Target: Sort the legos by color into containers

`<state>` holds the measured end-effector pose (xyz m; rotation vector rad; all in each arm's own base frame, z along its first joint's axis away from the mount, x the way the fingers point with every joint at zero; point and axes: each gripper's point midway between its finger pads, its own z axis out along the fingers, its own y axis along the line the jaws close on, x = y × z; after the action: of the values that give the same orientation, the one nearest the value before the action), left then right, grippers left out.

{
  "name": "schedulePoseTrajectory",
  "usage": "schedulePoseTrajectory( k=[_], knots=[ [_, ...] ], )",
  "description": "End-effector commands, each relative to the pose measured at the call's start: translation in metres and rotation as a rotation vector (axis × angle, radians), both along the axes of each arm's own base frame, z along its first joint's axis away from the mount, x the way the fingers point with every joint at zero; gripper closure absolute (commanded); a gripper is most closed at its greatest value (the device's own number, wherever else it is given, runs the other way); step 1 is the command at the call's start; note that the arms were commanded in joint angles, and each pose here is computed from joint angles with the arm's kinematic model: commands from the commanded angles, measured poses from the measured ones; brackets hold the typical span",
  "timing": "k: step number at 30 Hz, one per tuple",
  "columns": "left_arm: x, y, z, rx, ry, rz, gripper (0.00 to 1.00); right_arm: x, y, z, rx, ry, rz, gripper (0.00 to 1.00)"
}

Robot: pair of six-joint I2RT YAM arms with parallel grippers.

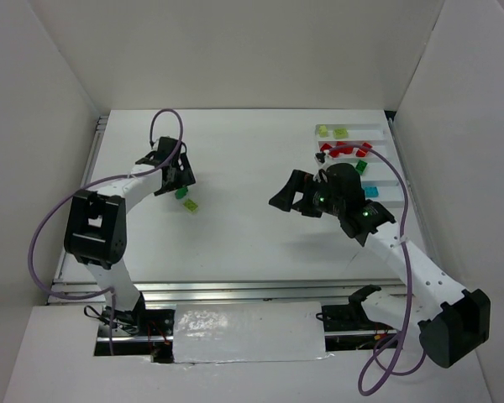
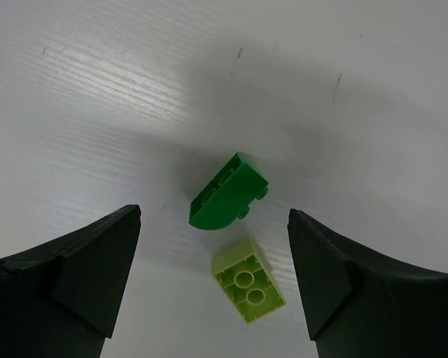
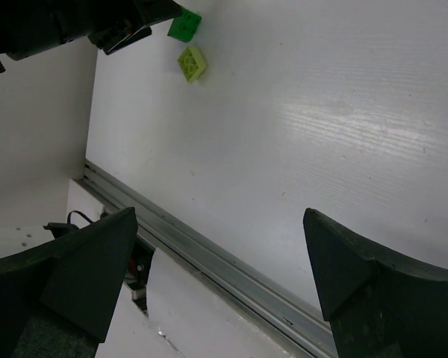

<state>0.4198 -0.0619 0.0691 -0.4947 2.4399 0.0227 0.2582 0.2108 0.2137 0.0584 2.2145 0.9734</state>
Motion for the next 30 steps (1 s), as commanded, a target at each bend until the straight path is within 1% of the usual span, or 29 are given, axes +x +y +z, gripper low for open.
schedulePoseTrajectory(
  k=[1,4,8,10,14,16,18,23,24,27,29,30],
  knots=[
    [0.007,0.002,-0.004,-0.003,0.026,-0.004,0.08,-0.004,0.002,0.010,0.011,-0.060,0.032,0.00],
    [0.009,0.001,-0.009,-0.010,0.037,-0.002,0.09,-0.006,0.005,0.009,0.017,-0.056,0.045,0.00],
    [0.014,-0.006,-0.009,-0.025,0.031,-0.038,0.13,-0.006,0.005,0.005,0.014,-0.047,0.048,0.00],
    [0.013,-0.005,-0.013,-0.023,0.047,-0.035,0.17,-0.006,0.005,0.005,0.015,-0.050,0.046,0.00],
    [0.009,-0.002,-0.022,-0.019,0.067,-0.014,0.17,-0.007,0.005,0.005,0.015,-0.050,0.048,0.00],
    [0.009,-0.001,-0.025,-0.014,0.072,-0.003,0.19,-0.007,0.005,0.004,0.017,-0.049,0.047,0.00],
    [0.007,0.001,-0.028,-0.004,0.085,0.009,0.23,-0.008,0.005,0.003,0.016,-0.047,0.052,0.00],
    [0.007,0.007,-0.032,0.018,0.094,0.023,0.27,-0.009,0.002,-0.001,0.006,-0.049,0.038,0.00],
    [0.007,0.008,-0.032,0.020,0.096,0.027,0.29,-0.009,0.002,0.000,0.005,-0.048,0.040,0.01],
    [0.008,0.010,-0.033,0.023,0.094,0.032,0.32,-0.010,0.002,0.000,0.006,-0.050,0.045,0.00],
    [0.008,0.012,-0.035,0.024,0.095,0.036,0.38,-0.010,0.002,-0.001,0.006,-0.046,0.044,0.00],
    [0.009,0.014,-0.036,0.023,0.094,0.039,0.39,-0.010,0.003,-0.001,0.008,-0.046,0.045,0.00]
  ],
)
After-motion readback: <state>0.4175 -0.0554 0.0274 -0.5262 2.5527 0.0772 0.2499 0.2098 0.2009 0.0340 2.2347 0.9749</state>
